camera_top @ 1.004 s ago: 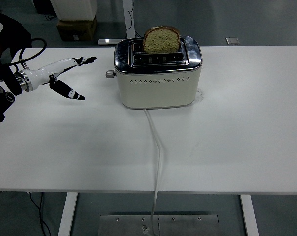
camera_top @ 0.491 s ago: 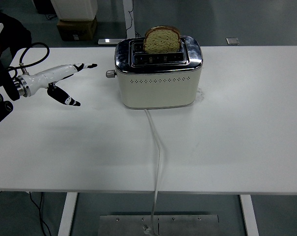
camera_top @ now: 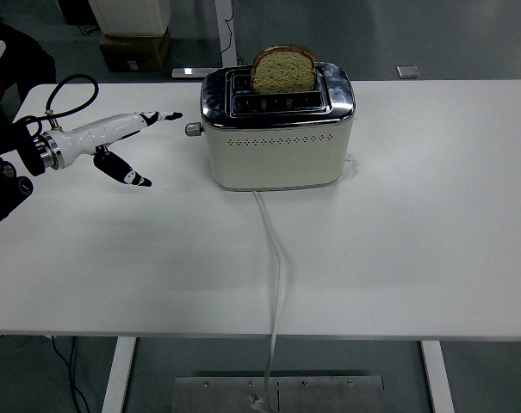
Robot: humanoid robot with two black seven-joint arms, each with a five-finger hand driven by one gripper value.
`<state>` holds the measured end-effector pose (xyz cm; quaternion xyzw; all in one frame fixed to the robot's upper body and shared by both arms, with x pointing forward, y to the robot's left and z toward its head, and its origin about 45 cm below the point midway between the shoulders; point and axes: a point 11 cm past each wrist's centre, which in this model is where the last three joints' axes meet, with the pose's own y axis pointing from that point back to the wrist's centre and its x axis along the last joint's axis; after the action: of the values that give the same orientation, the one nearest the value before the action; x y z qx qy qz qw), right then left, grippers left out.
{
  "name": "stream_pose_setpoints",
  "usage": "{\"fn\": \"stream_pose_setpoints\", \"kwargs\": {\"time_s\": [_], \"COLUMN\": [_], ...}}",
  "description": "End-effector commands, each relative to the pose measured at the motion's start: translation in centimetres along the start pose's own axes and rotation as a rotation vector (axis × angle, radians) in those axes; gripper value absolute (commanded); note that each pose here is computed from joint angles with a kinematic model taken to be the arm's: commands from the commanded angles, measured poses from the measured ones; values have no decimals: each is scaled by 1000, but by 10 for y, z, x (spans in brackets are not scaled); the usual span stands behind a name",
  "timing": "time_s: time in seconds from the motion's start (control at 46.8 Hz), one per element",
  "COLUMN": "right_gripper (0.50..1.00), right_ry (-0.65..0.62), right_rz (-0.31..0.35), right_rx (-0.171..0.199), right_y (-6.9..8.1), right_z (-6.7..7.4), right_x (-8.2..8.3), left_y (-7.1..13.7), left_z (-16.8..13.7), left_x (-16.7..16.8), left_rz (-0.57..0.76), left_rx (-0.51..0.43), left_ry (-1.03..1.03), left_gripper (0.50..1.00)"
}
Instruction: Press down toaster
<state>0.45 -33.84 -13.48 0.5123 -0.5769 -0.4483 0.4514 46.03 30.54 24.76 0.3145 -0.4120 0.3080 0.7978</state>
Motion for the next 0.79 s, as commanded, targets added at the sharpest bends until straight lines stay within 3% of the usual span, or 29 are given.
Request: {"fn": "stream_pose_setpoints", "kwargs": {"time_s": [0.0, 0.769], "right_gripper": [1000, 1000], "right_ry": [0, 1], "right_rz": [0, 0], "right_rx": [1, -1], "right_y": [0, 0], "right_z": [0, 0], "right_x": [0, 0], "left_y": [0, -12], "left_z": [0, 8], "left_x": [-2, -21], "left_rz": [-6, -38], "left_rx": [1, -23], "left_ry": [2, 18], "left_gripper": [1000, 1000]}}
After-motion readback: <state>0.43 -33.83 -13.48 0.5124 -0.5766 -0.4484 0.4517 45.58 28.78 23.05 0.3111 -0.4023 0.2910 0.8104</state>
